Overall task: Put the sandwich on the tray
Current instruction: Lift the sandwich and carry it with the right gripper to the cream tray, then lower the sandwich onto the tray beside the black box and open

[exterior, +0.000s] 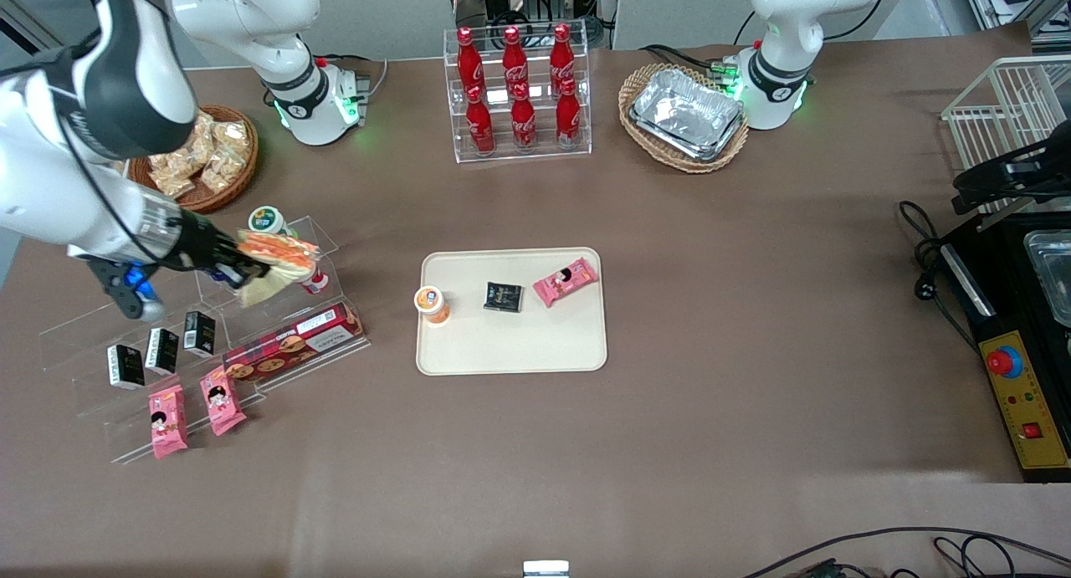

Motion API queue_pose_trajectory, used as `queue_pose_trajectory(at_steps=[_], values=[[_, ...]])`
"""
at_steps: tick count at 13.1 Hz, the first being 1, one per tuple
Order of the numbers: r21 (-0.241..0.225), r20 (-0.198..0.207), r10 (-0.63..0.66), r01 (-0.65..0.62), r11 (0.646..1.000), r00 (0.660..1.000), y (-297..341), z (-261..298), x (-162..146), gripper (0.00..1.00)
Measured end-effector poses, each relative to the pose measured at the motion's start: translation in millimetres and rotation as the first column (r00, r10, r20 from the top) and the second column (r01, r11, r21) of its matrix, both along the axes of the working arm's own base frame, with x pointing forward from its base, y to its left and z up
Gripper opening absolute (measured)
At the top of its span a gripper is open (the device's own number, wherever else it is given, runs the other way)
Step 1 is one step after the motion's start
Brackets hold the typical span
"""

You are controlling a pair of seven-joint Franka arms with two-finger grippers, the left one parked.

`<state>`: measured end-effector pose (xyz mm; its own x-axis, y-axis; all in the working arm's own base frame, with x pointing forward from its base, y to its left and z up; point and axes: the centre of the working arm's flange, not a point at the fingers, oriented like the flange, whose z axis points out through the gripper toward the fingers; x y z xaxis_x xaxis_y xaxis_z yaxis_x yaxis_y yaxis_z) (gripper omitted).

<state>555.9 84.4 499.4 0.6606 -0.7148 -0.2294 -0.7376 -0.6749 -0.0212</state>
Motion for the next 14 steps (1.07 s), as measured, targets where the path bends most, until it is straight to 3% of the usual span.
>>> queue_pose_trajectory(at_steps=[3,10,14], values=[[0.016,-0.008,-0.054,0.054,0.998,0.998,40.7,-16.1,9.1,0.19],[0.036,0.016,-0.203,0.203,0.979,0.979,152.0,-75.7,19.2,0.19],[-0.005,0.035,-0.274,0.274,0.962,0.961,202.9,-125.4,17.6,0.19]])
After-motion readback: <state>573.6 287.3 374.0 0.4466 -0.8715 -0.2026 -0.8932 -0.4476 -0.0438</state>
